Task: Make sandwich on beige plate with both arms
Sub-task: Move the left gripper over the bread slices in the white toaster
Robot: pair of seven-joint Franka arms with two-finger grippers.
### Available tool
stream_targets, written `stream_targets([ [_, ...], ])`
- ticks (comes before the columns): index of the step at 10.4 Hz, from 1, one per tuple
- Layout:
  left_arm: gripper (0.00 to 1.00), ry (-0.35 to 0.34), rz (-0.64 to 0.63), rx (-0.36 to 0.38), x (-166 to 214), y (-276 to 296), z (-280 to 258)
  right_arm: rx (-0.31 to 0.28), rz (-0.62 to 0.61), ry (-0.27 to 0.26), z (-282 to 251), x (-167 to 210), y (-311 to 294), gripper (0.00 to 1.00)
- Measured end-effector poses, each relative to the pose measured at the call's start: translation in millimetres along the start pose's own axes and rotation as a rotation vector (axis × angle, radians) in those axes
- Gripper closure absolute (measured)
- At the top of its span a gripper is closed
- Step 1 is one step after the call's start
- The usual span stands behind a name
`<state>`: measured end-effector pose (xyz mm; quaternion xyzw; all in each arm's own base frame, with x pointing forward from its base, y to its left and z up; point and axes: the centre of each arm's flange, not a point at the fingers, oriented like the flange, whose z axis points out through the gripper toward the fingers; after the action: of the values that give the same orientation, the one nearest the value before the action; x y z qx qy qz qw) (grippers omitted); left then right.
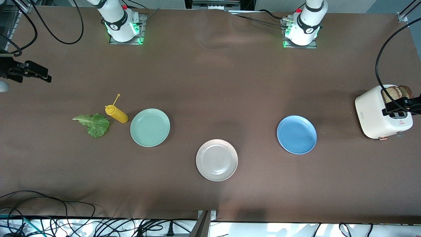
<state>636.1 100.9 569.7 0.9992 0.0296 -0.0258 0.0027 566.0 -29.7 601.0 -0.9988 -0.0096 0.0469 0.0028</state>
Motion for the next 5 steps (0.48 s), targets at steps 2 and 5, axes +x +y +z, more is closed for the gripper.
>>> stream_targets([
  [2,0.00,-0.006,-0.006,-0.001,0,-4,3,0.000,0.001,0.000,0,0,0,0.00],
  [5,0.00,-0.021,-0.006,-0.003,4,-4,12,0.000,0.001,0.000,0,0,0,0.00],
])
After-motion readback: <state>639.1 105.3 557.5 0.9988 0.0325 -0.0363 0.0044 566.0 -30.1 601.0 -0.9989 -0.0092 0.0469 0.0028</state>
